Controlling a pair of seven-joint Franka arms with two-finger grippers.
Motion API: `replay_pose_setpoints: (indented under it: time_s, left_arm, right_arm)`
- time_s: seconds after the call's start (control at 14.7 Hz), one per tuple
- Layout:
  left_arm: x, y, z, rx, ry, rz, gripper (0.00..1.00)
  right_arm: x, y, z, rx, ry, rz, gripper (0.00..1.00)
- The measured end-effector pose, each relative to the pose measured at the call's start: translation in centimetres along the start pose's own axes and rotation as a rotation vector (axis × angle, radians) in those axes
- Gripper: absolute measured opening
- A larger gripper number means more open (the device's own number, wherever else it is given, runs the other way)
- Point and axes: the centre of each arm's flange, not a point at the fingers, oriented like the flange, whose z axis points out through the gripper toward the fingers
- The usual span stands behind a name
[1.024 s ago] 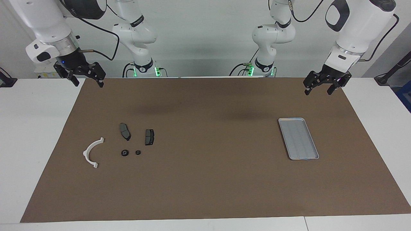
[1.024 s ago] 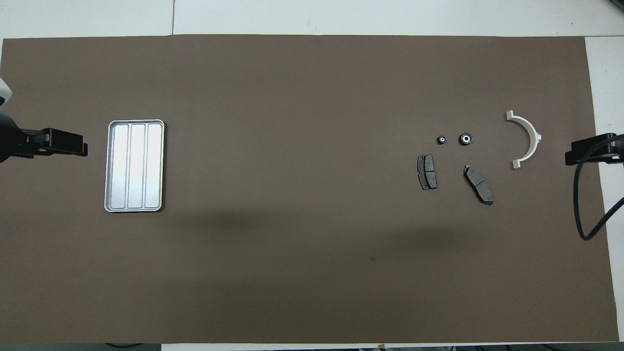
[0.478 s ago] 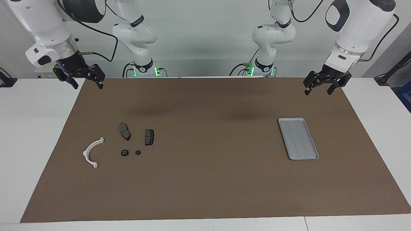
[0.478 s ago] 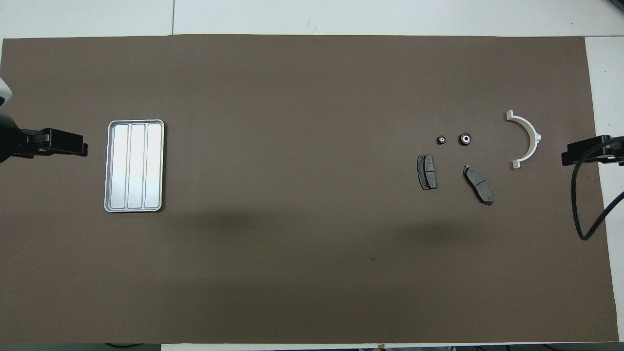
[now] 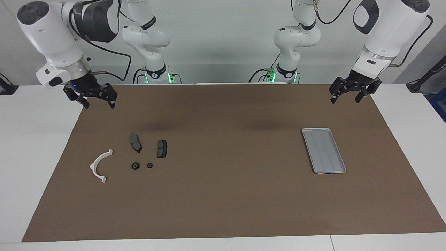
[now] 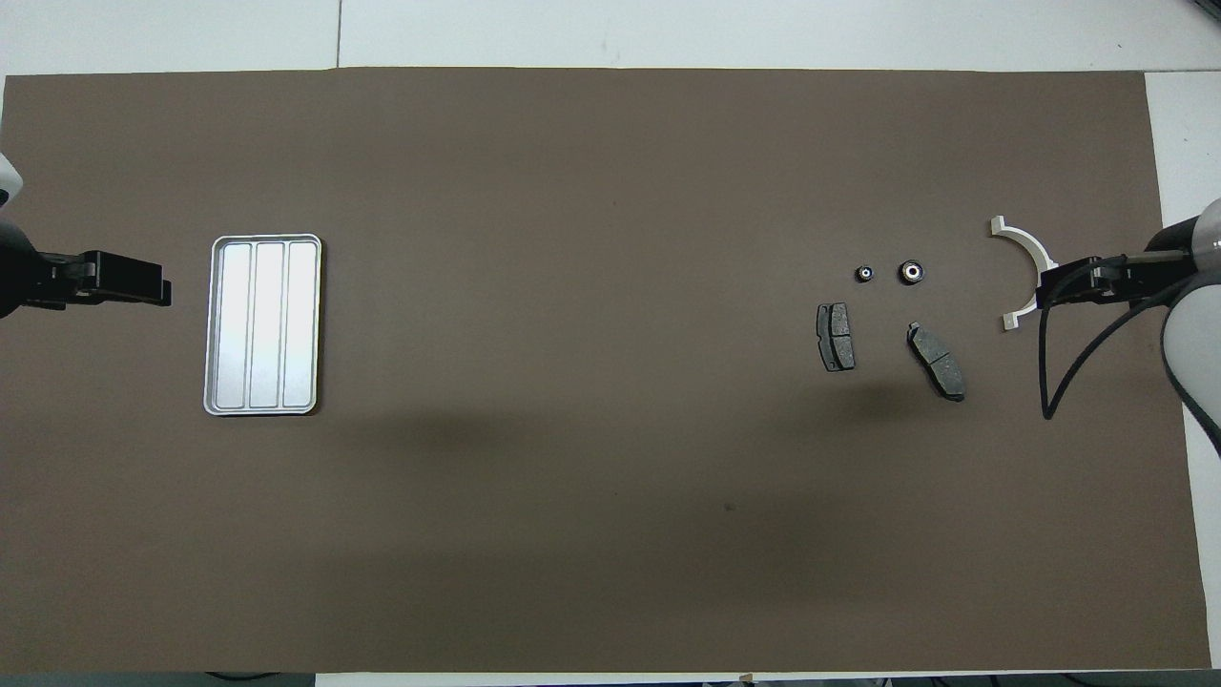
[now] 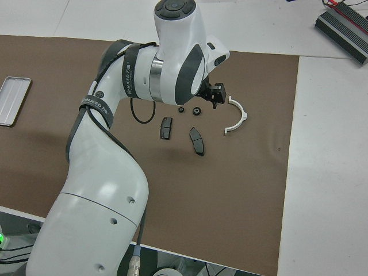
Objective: Pick bearing gear from pile to tray
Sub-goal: 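Reach the right gripper down and grasp the dark bearing nearer the arc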
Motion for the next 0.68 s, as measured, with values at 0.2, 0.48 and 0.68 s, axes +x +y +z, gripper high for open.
replay_pose_setpoints:
  time_s: [0.2,0.48,0.68]
  left_arm:
    - [0.0,0.0,0.0,0.000,0.000,0.000,1.00]
    - [0.0,0.0,0.0,0.000,0.000,0.000,1.00]
    - [0.0,0.0,0.0,0.000,0.000,0.000,1.00]
  right_arm:
    - [1.9,-0.1,5.3,0.001,-0.004,-0.004,1.00]
    - [3.8,-0.3,12.0,0.004,-0.015,-0.010,1.00]
    - [5.0,-0.7,15.9,0.005,-0.009,-0.017,1.00]
